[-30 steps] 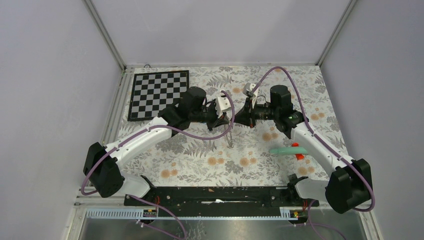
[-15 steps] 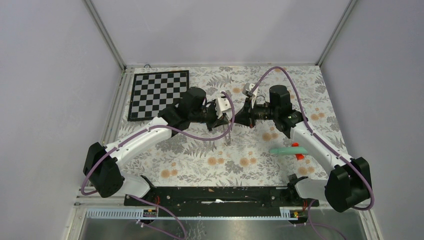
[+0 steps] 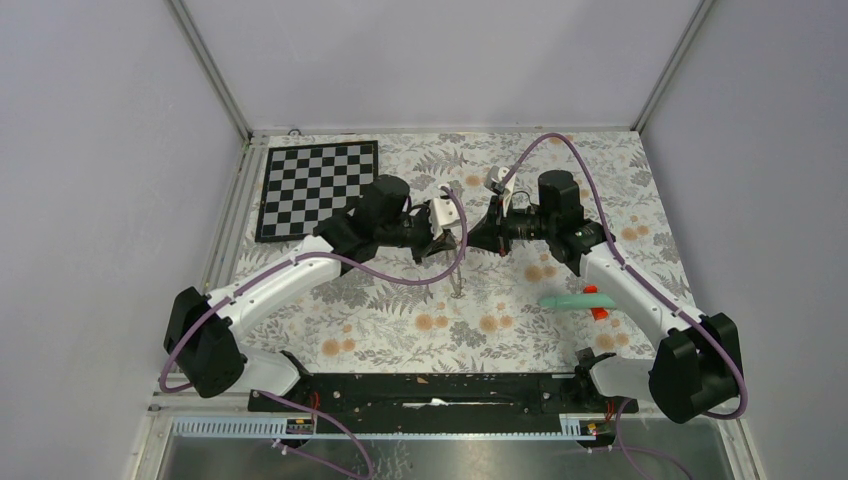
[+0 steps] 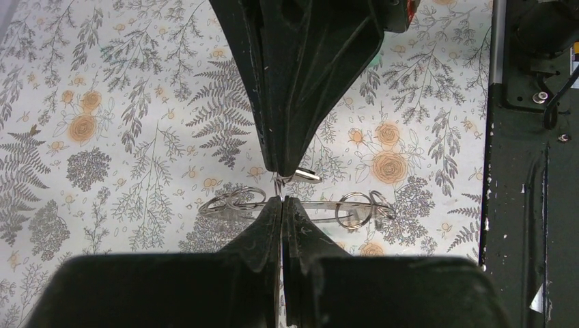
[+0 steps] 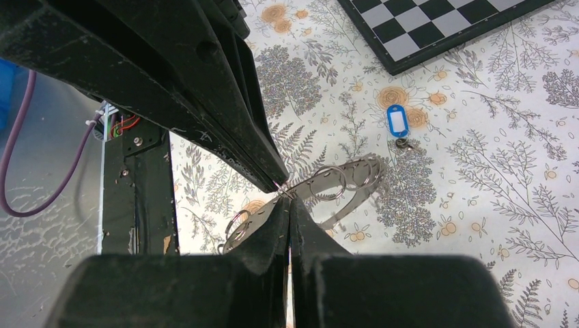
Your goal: Put the keys on the keyring
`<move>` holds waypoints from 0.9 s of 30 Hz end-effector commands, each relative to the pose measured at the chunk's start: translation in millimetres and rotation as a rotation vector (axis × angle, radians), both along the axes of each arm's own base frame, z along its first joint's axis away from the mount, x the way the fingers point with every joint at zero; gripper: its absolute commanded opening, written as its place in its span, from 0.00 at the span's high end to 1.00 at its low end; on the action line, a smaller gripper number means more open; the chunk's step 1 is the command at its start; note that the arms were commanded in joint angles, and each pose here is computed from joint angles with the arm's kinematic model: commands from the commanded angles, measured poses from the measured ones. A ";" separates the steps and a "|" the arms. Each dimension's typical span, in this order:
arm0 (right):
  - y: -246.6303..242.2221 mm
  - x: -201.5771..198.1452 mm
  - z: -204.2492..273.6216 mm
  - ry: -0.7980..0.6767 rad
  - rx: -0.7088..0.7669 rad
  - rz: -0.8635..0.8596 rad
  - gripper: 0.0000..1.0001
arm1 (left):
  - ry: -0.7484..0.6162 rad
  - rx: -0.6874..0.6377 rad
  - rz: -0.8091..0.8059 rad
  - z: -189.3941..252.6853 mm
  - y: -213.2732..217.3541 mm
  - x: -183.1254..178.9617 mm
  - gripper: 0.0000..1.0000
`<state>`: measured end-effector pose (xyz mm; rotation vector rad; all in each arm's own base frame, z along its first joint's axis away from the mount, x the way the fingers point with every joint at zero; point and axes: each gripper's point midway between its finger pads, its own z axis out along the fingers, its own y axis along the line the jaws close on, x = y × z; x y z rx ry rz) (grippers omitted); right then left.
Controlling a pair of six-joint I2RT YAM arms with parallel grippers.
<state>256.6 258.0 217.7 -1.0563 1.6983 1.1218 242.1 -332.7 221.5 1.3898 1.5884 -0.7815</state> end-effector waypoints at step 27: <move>-12.1 -34.6 19.2 -0.196 0.017 0.159 0.56 | 0.027 -0.210 -0.184 49.7 -8.9 -21.3 1.00</move>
